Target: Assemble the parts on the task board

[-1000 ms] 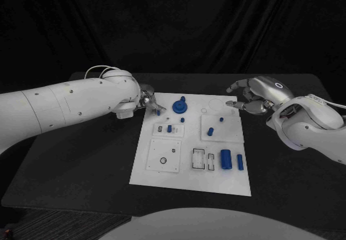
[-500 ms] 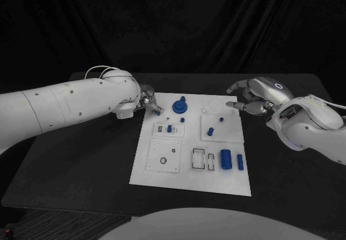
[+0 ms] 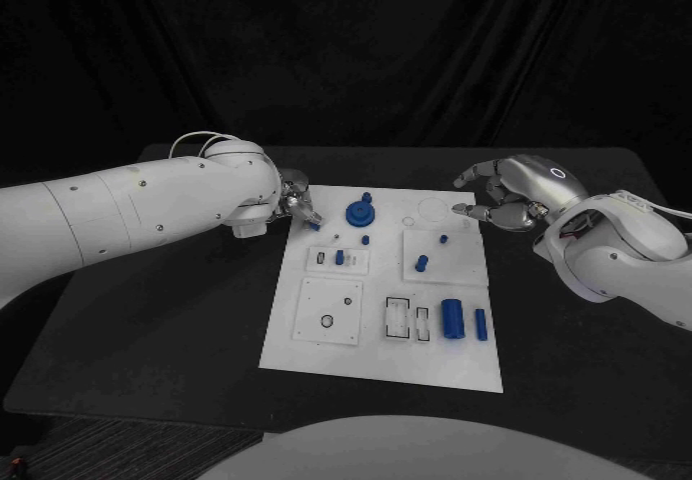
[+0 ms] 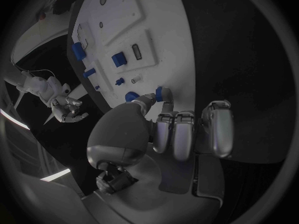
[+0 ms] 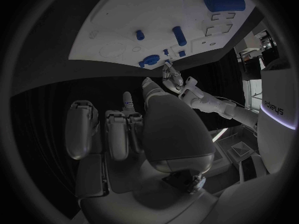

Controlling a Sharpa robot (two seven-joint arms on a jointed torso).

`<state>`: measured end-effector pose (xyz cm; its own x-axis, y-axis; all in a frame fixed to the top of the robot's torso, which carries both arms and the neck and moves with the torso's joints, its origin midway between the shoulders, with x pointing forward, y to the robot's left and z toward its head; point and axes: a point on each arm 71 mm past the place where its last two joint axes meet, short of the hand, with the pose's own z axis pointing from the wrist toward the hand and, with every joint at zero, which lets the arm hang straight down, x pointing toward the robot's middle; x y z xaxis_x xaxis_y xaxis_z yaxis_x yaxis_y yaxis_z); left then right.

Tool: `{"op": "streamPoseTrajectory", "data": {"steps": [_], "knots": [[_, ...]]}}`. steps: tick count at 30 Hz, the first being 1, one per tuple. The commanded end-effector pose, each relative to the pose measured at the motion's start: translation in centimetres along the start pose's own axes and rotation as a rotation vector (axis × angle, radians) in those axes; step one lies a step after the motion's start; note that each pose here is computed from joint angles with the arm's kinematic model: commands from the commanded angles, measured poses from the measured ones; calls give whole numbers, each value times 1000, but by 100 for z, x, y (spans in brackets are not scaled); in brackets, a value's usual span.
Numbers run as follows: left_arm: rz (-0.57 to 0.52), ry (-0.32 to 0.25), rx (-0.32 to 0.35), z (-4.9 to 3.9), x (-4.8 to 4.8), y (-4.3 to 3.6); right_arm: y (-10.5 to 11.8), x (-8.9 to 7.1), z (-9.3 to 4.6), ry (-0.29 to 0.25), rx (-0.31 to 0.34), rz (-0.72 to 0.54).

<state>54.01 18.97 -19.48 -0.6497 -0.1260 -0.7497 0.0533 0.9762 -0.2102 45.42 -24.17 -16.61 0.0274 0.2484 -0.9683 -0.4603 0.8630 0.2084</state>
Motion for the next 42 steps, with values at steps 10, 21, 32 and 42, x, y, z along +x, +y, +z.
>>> {"op": "streamPoseTrajectory", "data": {"steps": [10, 21, 32, 42], "knots": [[-16, -10, 42, -52, 30, 14, -17, 8, -15, 5, 21, -1], [-8, 5, 61, -298, 118, 8, -29, -4, -38, 3, 29, 0], [18, 34, 44, -435, 226, -89, -17, -2, -36, 2, 26, 2], [3, 17, 57, -438, 260, -131, -18, -2, -36, 2, 24, 1]]}}
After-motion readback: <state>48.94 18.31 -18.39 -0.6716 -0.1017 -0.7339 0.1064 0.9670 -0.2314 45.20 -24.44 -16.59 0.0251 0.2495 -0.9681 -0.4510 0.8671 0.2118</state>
